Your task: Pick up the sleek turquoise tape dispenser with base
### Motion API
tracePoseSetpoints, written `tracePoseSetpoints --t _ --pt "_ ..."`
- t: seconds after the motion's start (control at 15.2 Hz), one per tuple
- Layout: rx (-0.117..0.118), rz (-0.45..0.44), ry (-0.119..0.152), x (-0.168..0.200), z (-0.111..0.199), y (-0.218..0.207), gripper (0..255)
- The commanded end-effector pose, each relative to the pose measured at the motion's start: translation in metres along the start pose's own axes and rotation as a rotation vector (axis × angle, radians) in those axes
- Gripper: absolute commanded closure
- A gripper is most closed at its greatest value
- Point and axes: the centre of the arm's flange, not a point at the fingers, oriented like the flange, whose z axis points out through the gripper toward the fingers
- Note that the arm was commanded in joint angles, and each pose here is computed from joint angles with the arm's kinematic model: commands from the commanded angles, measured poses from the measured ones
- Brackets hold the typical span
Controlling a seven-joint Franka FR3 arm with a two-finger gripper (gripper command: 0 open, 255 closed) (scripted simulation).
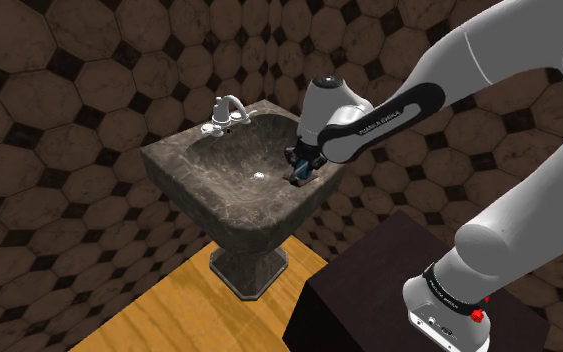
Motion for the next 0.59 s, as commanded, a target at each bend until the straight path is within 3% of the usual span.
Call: tracePoseSetpoints --t 0.0,0.53 --pt "0.000 0.000 -0.001 0.003 -0.011 -0.001 255" --pt "0.000 0.000 -0.001 0.010 -0.043 -0.001 255"
